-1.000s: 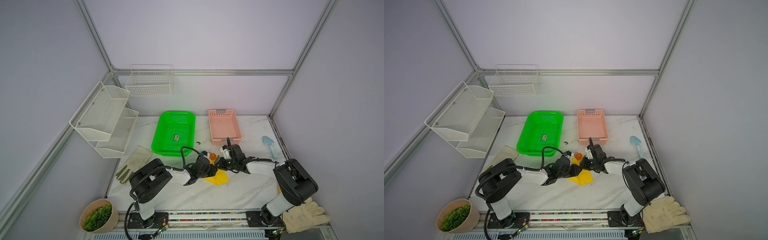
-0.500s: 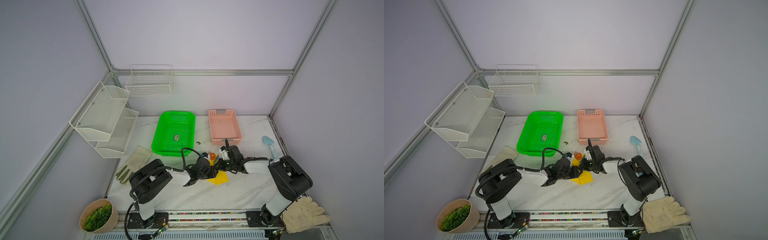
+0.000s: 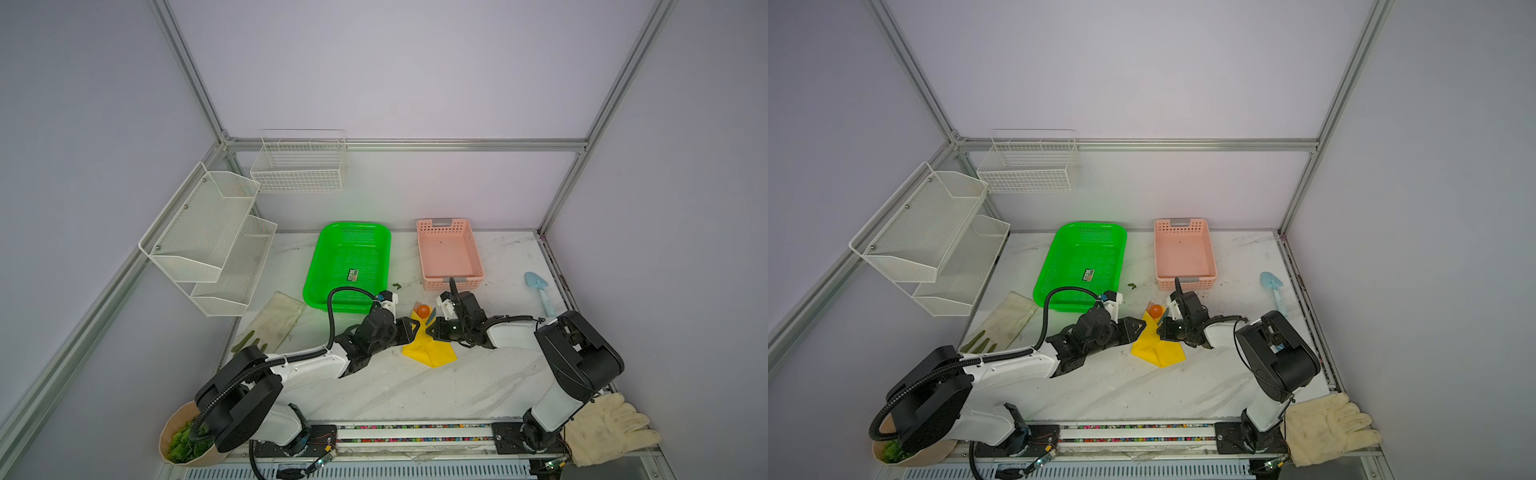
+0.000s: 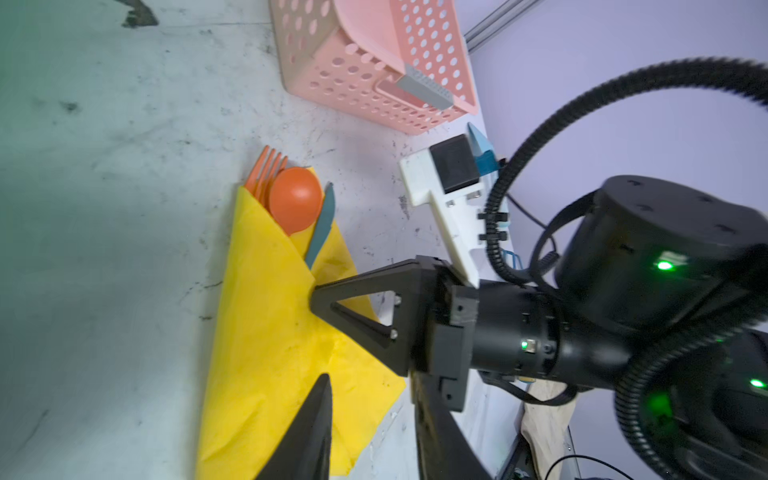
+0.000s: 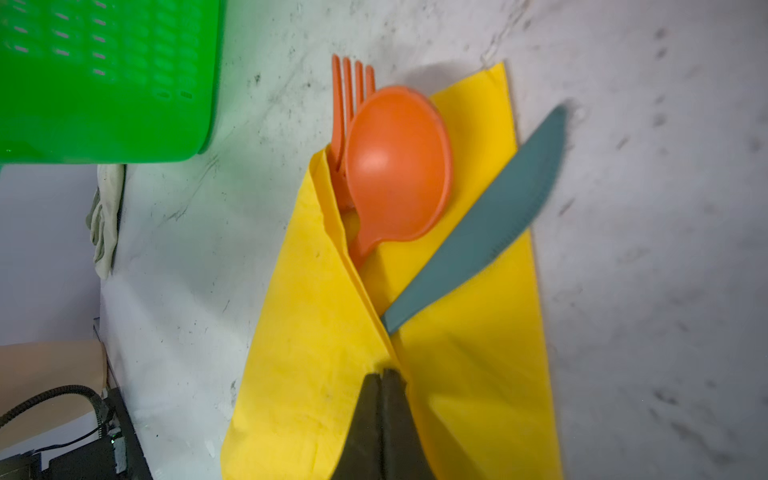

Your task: Place the utensils on the paper napkin and roll it up

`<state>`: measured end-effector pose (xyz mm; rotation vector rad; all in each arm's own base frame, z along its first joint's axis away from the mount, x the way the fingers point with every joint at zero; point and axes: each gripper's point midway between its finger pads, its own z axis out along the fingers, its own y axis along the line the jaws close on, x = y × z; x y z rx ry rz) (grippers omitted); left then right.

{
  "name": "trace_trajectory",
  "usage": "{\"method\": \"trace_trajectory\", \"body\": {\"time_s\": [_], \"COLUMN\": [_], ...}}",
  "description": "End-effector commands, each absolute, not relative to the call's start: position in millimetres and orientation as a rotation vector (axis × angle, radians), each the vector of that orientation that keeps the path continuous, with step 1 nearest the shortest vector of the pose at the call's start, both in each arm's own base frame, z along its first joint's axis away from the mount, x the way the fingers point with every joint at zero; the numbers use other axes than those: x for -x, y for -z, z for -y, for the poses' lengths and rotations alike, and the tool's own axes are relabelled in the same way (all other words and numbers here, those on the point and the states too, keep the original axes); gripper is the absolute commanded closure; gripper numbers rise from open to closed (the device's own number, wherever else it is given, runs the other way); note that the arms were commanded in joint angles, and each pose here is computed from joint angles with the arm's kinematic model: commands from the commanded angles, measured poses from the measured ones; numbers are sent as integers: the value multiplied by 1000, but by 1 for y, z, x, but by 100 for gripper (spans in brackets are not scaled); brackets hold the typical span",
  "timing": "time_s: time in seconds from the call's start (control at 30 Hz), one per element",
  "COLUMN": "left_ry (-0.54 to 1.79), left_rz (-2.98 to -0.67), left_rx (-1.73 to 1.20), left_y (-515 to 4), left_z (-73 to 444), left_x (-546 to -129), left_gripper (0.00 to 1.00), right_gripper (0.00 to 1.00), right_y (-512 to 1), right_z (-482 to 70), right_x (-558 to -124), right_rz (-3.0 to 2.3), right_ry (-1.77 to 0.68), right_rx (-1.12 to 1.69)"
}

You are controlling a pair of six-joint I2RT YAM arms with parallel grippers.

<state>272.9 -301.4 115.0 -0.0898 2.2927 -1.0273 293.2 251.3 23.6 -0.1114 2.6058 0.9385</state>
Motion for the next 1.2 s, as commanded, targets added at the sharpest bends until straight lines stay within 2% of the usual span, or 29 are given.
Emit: {"method": "trace_trajectory", "body": {"time_s": [0.0, 0.5, 1.17], "left_ry": [1013, 1094, 1137], "left_rz": [-2328, -2330, -2383], "left_rx": [74, 42, 96], "left_y": [-92, -64, -19], "left_z": [295, 316, 318], "left_x": [-263, -254, -233], "left_gripper": [70, 75, 78], "right_gripper": [96, 97, 97], "right_y": [22, 26, 15], "right_z": [-219, -218, -222], "right_x": [-260, -258, -264], "right_rz": [-2809, -2821, -2802], "right_ry": [-745, -737, -747], "right_rx": [50, 55, 77]}}
